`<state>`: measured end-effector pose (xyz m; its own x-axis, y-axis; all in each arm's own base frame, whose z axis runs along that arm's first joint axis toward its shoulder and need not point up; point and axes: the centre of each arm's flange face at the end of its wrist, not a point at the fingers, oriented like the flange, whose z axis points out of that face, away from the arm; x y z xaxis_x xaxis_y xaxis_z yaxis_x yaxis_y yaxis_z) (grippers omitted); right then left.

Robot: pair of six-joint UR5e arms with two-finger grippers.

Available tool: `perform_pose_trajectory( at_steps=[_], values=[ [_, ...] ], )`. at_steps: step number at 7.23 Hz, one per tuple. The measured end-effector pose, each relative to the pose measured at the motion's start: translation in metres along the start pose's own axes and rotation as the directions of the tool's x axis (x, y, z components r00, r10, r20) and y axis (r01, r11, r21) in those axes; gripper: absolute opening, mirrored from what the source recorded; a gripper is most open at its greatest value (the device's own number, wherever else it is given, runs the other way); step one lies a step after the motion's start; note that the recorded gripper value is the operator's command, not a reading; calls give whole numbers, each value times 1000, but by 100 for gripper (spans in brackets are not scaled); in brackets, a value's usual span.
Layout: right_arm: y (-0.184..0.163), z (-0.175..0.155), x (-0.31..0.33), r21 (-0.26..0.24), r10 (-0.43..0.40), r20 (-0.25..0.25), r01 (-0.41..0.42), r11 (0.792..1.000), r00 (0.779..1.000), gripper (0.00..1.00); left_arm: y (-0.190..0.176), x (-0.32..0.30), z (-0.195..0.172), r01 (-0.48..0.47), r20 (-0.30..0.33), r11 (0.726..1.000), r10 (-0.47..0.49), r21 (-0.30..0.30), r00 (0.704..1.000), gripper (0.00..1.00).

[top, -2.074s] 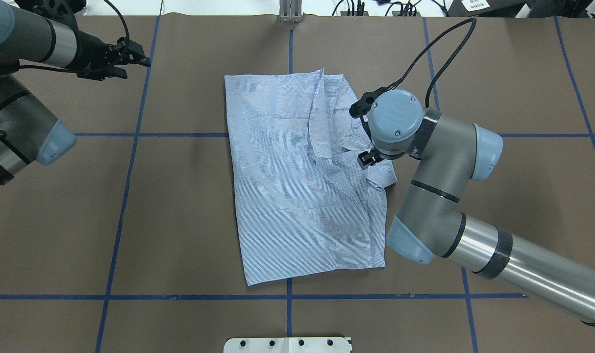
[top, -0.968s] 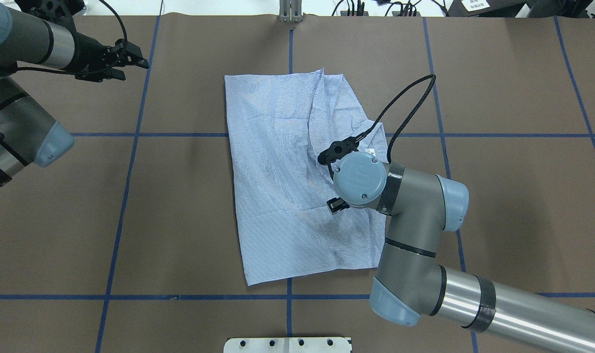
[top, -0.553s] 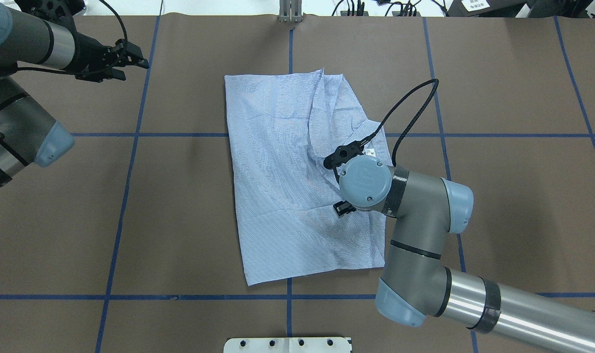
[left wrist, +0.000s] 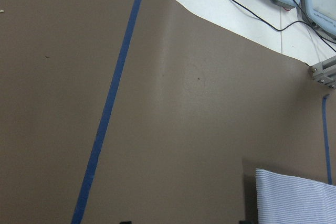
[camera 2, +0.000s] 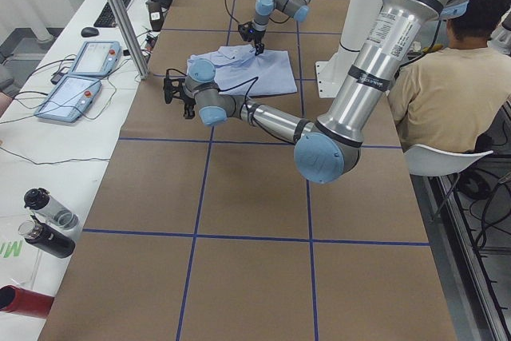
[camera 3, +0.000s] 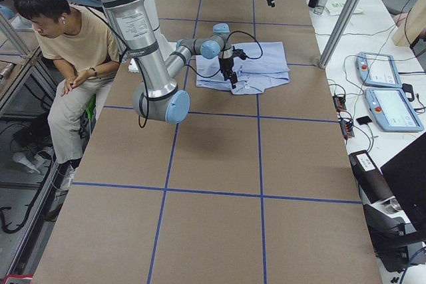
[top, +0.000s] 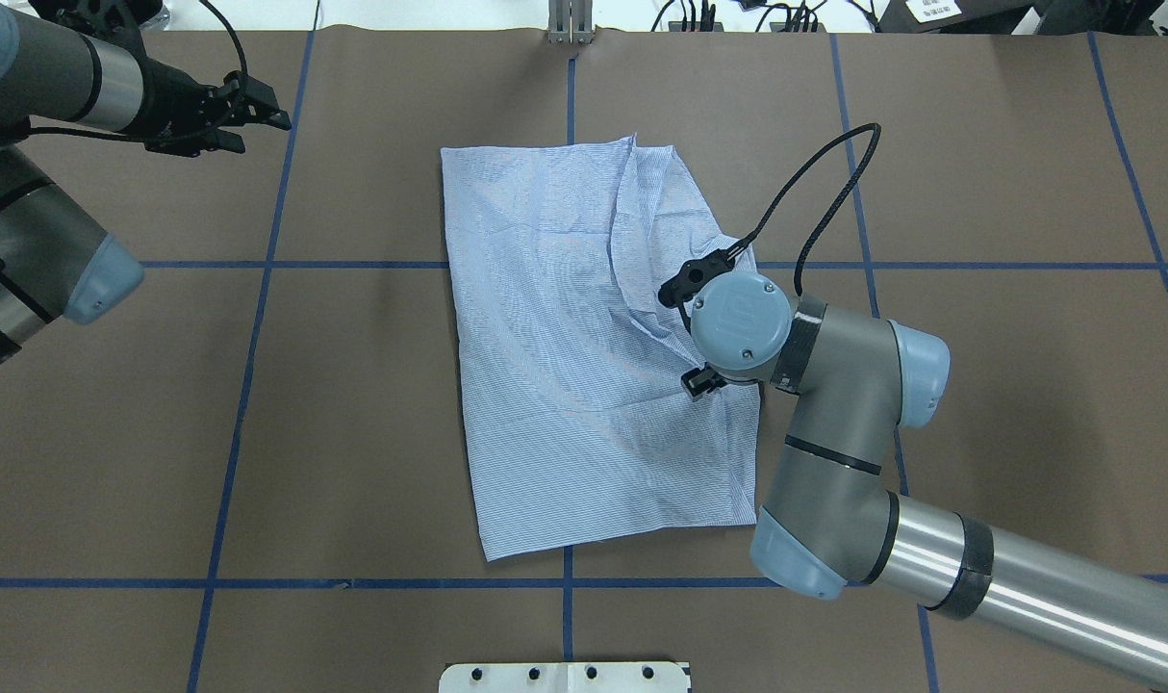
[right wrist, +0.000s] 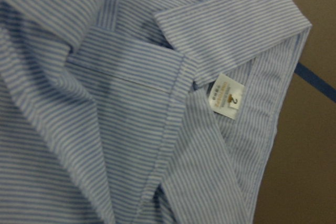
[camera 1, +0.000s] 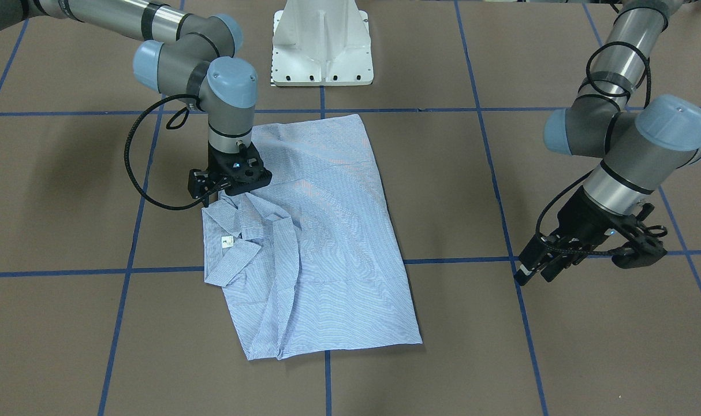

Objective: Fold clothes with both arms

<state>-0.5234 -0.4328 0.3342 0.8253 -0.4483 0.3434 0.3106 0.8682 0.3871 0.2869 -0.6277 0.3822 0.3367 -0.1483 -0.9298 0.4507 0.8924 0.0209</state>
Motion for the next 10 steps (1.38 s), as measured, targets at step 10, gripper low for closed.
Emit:
perform_pose_trajectory(
  at_steps=[10],
  values=[
    [-144, -65, -47, 6, 171, 51, -171, 985, 984, 100, -2, -14, -17, 17, 7, 1000, -17, -12, 1000, 74]
  ],
)
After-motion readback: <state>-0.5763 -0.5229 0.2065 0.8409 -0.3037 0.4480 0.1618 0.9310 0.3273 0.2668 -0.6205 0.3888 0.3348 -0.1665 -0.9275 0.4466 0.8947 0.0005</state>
